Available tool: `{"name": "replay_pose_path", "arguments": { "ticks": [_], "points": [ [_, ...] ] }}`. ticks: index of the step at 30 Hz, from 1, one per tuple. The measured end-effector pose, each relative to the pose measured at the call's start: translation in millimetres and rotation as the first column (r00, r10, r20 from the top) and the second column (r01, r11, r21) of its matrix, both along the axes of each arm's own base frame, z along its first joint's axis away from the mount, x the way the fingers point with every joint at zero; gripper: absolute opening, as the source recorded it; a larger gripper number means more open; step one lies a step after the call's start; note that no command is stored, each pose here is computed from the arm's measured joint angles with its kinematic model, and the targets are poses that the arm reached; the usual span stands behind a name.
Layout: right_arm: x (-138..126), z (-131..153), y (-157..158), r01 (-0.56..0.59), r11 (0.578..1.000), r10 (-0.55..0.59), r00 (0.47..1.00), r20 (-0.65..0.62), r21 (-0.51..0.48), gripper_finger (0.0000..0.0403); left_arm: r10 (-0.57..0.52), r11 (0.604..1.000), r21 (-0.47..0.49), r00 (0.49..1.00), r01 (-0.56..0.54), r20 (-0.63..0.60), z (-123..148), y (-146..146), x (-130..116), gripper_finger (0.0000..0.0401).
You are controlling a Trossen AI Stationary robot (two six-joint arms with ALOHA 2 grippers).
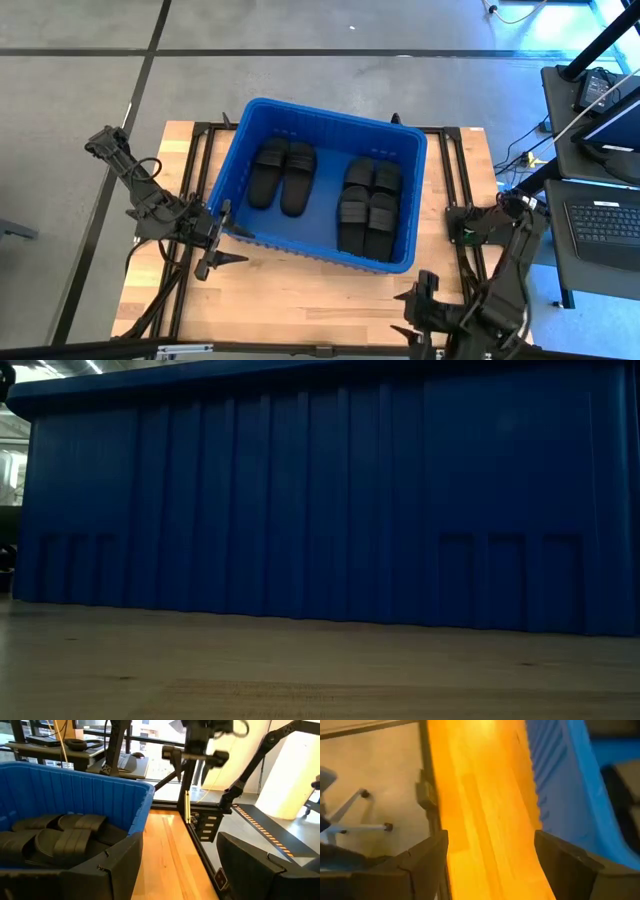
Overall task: Pick and place slides into bin
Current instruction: Return to Home Position
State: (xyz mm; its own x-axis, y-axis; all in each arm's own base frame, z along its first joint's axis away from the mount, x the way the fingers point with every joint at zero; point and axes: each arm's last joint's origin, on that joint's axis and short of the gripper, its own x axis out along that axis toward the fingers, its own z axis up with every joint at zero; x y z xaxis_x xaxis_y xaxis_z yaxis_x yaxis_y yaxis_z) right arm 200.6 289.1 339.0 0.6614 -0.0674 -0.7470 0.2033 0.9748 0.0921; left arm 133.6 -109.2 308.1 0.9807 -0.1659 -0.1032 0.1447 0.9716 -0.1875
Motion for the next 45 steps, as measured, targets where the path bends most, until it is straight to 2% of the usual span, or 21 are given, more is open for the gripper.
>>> {"name": "replay_pose_path", "arguments": {
  "ticks": [2,5,10,13,16,18,22,27,30,34,38,40,45],
  "points": [
    [-6,-13,3,0.055,0.998,-0.055,0.998,0.017,0.005,0.0296,0.014,1.0,0.001,1.0,-0.014,0.001,0,0,0,0.0248],
    [-21,-20,4,0.12,0.993,-0.117,0.985,0.126,-0.015,0.0296,0.033,0.999,0.005,0.999,-0.033,0.003,0,1,0,0.0248],
    [-51,-16,-7,0.229,0.971,-0.199,0.931,0.306,-0.066,0.0296,0.034,0.999,0.006,0.999,-0.034,0.003,0,1,0,0.0248],
    [-63,-13,-20,0.283,0.951,-0.221,0.905,0.364,-0.128,0.0296,0.033,0.999,0.014,0.999,-0.033,0.002,0,1,0,0.0248],
    [-61,-18,-34,0.275,0.944,-0.182,0.893,0.411,-0.18,0.0296,0.033,0.999,0.027,0.999,-0.033,0.004,0,1,0,0.0248],
    [-57,-17,-48,0.318,0.935,-0.221,0.868,0.445,-0.155,0.0296,0.032,0.999,0.035,0.999,-0.032,0.004,0,1,0,0.0248],
    [-52,-25,-70,0.362,0.914,-0.256,0.864,0.433,-0.184,0.0296,0.034,0.999,0.034,0.999,-0.034,0.006,0,1,0,0.0248],
    [-55,-14,-107,0.396,0.879,-0.248,0.855,0.455,-0.265,0.0296,0.059,0.998,0.036,0.998,-0.06,0.009,0,2,0,0.0248],
    [-58,4,-137,0.417,0.853,-0.234,0.843,0.485,-0.314,0.0296,0.092,0.995,0.039,0.996,-0.092,0.012,0,3,0,0.0248],
    [-61,19,-178,0.489,0.803,-0.293,0.822,0.489,-0.34,0.0296,0.124,0.991,0.042,0.992,-0.125,0.015,0,4,0,0.0248],
    [-68,26,-216,0.573,0.732,-0.371,0.789,0.49,-0.369,0.0296,0.158,0.986,0.045,0.987,-0.159,0.019,0,5,0,0.0248],
    [-70,25,-232,0.62,0.681,-0.411,0.765,0.496,-0.39,0.0296,0.193,0.98,0.047,0.981,-0.194,0.022,0,6,1,0.0248],
    [-81,16,-264,0.712,0.515,-0.47,0.701,0.537,-0.477,0.0296,0.334,0.94,0.061,0.942,-0.336,0.037,1,14,4,0.0248]
  ]
}}
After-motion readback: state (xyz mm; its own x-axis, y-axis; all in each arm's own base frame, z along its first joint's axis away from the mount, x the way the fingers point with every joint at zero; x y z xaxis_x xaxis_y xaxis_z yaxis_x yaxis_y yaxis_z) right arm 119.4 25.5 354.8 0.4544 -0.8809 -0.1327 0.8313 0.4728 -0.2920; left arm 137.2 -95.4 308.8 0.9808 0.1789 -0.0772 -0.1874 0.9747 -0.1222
